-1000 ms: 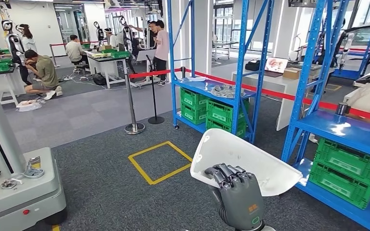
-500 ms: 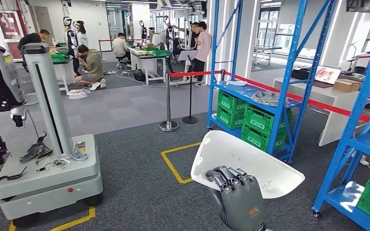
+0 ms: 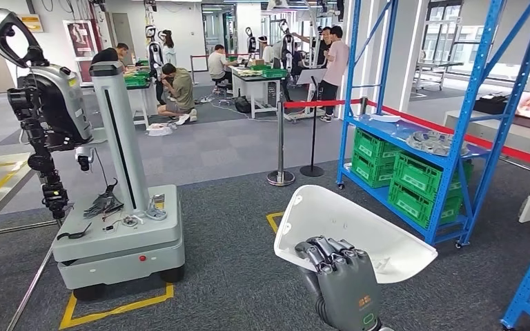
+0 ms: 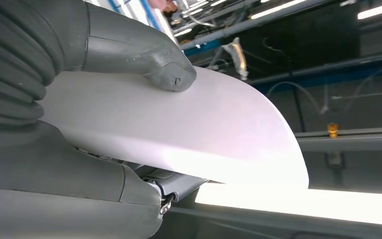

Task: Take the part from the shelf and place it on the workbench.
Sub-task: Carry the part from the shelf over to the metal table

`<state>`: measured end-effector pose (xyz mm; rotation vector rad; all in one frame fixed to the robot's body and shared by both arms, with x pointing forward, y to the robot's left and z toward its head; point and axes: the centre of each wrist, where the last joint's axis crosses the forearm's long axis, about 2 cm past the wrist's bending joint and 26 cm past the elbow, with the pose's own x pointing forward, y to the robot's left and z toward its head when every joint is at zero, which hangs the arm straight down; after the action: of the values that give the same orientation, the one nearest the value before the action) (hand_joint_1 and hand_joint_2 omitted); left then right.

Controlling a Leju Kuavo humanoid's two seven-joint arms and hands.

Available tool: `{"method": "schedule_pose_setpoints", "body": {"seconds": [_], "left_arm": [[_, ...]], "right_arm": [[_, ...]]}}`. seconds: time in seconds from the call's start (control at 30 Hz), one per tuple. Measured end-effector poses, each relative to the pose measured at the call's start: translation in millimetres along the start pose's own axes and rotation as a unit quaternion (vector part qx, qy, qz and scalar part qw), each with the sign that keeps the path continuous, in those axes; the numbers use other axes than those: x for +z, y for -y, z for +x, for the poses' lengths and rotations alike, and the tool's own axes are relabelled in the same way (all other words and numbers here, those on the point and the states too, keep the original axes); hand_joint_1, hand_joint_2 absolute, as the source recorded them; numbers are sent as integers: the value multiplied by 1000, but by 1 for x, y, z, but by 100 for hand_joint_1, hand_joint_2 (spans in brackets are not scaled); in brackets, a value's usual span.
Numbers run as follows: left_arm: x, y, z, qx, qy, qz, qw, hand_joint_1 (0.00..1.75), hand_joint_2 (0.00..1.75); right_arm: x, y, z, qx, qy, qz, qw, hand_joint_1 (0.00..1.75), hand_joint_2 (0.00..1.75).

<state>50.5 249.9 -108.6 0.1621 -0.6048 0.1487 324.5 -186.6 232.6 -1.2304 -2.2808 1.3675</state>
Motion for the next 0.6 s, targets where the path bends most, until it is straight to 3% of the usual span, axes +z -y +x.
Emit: {"method": "schedule_pose_setpoints", "body": {"seconds": [0.6], "left_arm": [[0,2,1,2,4,-1,1000,0,175]], "right_arm": [[-8,4,-6,3,10,-1,1000,175,175]]}}
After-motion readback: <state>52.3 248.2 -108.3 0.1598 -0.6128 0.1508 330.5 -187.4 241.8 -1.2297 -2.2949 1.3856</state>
